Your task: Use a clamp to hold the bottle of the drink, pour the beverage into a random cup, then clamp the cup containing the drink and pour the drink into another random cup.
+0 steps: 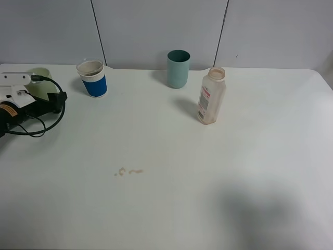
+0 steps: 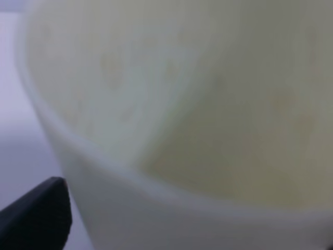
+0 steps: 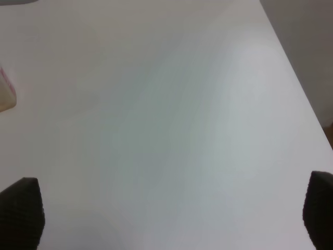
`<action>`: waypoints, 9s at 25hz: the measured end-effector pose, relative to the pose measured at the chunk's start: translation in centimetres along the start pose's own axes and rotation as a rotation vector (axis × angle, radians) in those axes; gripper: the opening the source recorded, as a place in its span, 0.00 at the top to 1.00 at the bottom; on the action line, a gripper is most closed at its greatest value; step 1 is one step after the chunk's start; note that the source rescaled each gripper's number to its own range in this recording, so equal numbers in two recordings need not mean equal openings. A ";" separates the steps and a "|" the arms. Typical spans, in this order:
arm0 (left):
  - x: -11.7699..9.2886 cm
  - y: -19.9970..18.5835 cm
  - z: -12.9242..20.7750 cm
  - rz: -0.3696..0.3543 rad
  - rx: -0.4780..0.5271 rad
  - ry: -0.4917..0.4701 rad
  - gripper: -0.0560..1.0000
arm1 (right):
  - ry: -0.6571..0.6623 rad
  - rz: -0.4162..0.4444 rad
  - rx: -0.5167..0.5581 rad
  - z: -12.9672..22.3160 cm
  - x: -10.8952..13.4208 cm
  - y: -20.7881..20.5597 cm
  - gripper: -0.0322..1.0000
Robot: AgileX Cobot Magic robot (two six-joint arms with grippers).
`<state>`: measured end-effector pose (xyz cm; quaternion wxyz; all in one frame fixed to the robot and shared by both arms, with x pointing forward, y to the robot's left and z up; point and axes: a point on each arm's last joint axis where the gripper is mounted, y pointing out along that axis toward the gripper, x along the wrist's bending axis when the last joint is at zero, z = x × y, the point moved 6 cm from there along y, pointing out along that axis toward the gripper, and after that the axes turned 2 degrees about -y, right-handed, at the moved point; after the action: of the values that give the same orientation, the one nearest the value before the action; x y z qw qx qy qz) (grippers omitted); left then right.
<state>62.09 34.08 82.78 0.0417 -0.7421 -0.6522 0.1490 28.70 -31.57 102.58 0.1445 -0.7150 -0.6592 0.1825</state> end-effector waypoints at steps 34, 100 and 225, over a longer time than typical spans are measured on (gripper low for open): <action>-3.0 -3.7 -10.1 0.061 -0.107 0.107 0.13 | 0.000 0.000 0.000 0.0 0.0 0.0 0.00; -8.4 -29.8 -18.0 -0.313 -0.038 0.092 0.00 | 0.000 0.000 0.000 0.0 0.0 0.0 0.00; -10.5 -36.7 -9.5 -0.199 0.172 0.054 0.00 | 0.000 0.000 0.000 0.0 0.0 0.0 0.00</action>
<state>28.57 30.43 102.98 0.1370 -0.6713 -0.7060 0.1795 28.70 -31.57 102.58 0.1445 -0.7150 -0.6592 0.1825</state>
